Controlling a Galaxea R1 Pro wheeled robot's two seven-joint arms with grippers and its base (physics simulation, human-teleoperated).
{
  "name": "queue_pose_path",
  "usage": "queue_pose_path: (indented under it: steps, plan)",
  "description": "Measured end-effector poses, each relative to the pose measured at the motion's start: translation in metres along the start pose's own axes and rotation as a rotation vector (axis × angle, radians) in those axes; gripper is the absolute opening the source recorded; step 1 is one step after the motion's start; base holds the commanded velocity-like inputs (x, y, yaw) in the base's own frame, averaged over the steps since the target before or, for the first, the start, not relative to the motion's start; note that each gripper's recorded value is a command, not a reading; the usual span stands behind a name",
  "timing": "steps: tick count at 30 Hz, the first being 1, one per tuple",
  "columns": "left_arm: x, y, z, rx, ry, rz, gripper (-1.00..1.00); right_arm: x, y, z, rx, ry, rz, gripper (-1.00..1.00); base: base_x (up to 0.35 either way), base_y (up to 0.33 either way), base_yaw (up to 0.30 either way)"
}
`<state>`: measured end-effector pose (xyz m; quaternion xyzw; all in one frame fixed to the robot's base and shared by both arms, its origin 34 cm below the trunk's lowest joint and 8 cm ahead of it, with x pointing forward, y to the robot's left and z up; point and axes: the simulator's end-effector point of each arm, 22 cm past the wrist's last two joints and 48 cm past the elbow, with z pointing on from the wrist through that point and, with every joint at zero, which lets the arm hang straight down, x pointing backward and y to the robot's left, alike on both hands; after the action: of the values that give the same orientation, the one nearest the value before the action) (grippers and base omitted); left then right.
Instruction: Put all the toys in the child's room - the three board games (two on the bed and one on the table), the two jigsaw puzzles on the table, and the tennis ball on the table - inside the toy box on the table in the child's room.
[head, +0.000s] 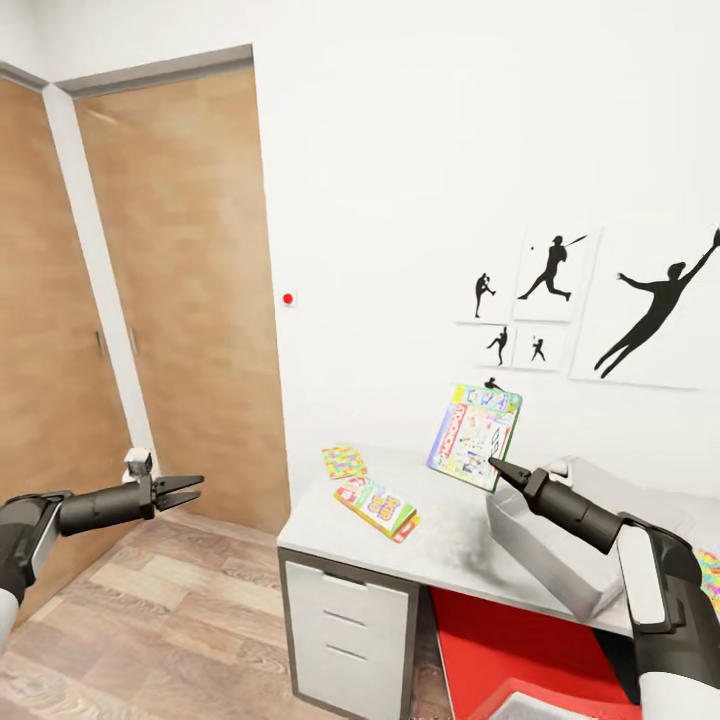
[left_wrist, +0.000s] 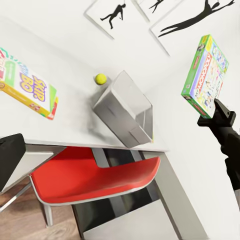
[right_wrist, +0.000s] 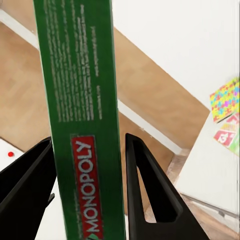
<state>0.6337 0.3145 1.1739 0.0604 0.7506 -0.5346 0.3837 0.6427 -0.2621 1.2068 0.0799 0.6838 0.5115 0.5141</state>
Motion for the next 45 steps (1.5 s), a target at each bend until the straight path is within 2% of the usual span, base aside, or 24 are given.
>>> queue_pose_path:
  steps: [23, 31, 45]
  plan:
    - [-0.001, 0.001, -0.003, -0.002, -0.003, 0.0, 1.0, 0.001, -0.01, -0.003, 0.009, -0.009, 0.031, -1.0, 0.001, 0.0, -0.28]
    - [0.0, 0.001, -0.002, -0.003, -0.001, 0.001, 1.0, 0.002, -0.013, -0.003, 0.015, -0.008, 0.038, -1.0, 0.137, 0.038, -0.279]
    - [0.0, 0.001, -0.002, -0.004, -0.002, 0.041, 1.0, 0.004, -0.015, -0.001, 0.023, -0.01, 0.038, -1.0, 0.115, 0.037, -0.051]
